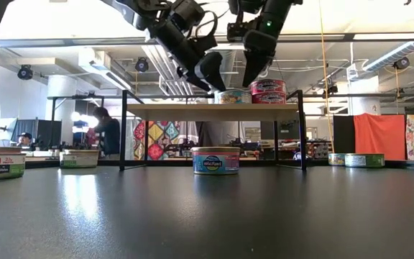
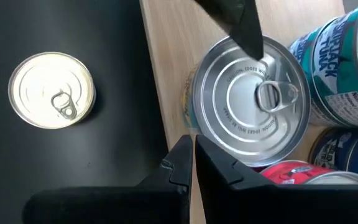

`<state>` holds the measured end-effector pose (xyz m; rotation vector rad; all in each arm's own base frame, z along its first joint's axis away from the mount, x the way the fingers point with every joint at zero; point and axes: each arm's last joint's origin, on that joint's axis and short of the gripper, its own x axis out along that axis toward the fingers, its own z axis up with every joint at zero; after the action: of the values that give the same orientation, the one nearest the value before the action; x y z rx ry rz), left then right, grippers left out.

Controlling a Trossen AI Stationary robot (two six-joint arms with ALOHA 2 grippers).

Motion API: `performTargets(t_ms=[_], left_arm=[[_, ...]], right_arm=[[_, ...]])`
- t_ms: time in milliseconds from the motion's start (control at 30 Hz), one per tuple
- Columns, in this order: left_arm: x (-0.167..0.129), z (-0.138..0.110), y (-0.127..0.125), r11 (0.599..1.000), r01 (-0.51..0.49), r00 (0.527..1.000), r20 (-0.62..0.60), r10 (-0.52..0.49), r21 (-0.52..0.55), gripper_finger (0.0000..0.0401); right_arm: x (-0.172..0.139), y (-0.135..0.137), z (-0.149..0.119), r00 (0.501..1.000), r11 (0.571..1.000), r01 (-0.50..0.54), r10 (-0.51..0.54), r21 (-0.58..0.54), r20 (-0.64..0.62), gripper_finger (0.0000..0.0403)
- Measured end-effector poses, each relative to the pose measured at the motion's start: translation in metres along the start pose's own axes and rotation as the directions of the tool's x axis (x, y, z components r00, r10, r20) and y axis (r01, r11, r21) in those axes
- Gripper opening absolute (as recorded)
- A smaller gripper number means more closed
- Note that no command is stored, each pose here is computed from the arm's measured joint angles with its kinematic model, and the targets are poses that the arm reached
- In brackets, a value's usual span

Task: Stack canned seafood by type on shelf
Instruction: Put the yellow blue tuna can on the shelf

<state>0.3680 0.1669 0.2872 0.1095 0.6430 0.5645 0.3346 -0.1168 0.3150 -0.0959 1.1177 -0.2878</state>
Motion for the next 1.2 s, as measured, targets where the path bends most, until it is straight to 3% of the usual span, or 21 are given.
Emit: performTargets(t_ms=[267,500,1033,1200], left_arm=[[-0.004,-0.001,-0.009,0.999,0.025,0.999,-0.030,-0.024,0.038,0.0398],[-0.002,-0.001,-0.007,0.998,-0.053,0.998,-0.030,0.054,0.038,0.0398],[-0.007,-0.002,-0.020,0.997,-0.022,0.998,-0.057,0.026,0.069,0.0398],[-0.007,-0.002,-0.020,0.998,-0.020,0.998,-0.059,0.024,0.066,0.0398]], right_arm=[[0.006,0.002,-0.004,1.000,1.000,-0.013,0.013,-0.003,-0.016,0.0013],[0.009,0.003,-0.005,1.000,1.000,-0.015,0.015,0.003,-0.020,0.0013],[0.010,0.001,-0.005,1.000,1.000,0.000,0.000,0.009,-0.010,0.0013],[0.010,-0.001,-0.005,0.998,0.998,0.063,-0.063,0.009,-0.024,0.0013]])
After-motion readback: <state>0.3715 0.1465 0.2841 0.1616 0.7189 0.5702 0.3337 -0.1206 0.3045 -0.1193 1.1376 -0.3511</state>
